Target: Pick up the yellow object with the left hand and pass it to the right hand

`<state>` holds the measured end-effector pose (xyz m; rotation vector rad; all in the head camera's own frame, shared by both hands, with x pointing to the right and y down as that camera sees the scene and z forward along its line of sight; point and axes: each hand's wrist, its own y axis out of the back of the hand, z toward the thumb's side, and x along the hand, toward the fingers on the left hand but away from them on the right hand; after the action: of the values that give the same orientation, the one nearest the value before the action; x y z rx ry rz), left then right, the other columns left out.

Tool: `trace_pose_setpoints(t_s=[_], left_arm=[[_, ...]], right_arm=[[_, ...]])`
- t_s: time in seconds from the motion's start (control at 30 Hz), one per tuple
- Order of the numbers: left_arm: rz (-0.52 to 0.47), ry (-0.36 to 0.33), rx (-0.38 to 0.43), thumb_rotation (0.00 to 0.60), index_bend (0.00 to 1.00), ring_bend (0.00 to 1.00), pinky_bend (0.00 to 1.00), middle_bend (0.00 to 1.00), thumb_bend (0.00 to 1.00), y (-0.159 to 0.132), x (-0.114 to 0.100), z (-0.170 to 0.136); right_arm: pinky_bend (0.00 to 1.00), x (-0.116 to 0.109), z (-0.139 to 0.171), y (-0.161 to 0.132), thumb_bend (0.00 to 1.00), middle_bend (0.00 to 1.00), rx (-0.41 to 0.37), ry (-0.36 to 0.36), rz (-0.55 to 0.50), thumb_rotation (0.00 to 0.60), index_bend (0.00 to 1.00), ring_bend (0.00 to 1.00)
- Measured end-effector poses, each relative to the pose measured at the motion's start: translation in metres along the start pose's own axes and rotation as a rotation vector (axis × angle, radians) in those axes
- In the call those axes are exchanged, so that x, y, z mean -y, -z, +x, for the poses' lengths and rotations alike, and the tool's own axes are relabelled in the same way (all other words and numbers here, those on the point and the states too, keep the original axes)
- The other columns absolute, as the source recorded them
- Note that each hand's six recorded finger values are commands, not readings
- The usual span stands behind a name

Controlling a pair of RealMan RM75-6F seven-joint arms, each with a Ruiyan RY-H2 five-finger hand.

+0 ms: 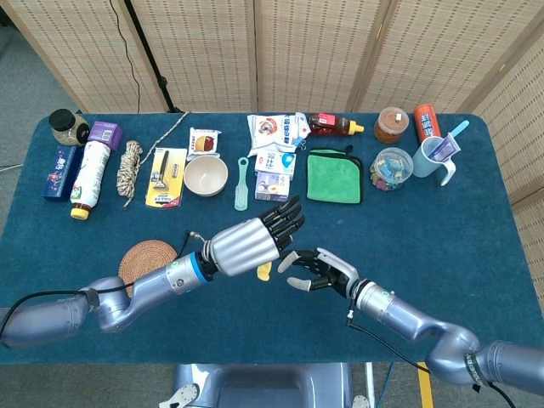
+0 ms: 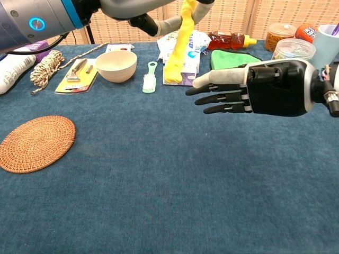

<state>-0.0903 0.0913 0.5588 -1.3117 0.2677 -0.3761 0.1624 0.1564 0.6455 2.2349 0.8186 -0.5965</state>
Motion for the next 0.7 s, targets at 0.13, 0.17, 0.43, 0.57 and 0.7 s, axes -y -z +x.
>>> trace_pose_setpoints(t_s=[0.13,0.17,0.43,0.57,0.7], left_arm=[[0.002,0.001,0.007,0.6,0.67,0.14,0.03,0.24,0.55,-0.004,0.001,0.003],[0.003,0.002,0.009,0.6,0.67,0.14,0.03,0.24,0.55,-0.004,0.002,0.003],[0.015,0.015,0.024,0.6,0.67,0.14,0.03,0.24,0.55,-0.01,0.007,0.006],[0.016,0.016,0.026,0.6,0.67,0.14,0.03,0.24,0.55,-0.011,0.009,0.006],[0.014,0.017,0.022,0.6,0.67,0.14,0.03,0.24,0.55,-0.011,0.01,0.007]], right_arm=[[0.03,0.003,-0.006,0.001,0.33,0.2,0.008,-0.006,-0.002,0.6,0.44,0.13],[0.03,0.003,-0.007,0.002,0.33,0.2,0.01,-0.007,0.0,0.6,0.44,0.13],[0.03,0.009,-0.013,0.0,0.33,0.2,0.011,-0.017,0.003,0.6,0.44,0.13],[0.03,0.012,-0.014,-0.001,0.33,0.2,0.012,-0.023,0.007,0.6,0.45,0.13],[0.03,0.014,-0.017,-0.001,0.33,0.21,0.019,-0.025,0.006,0.6,0.46,0.13]])
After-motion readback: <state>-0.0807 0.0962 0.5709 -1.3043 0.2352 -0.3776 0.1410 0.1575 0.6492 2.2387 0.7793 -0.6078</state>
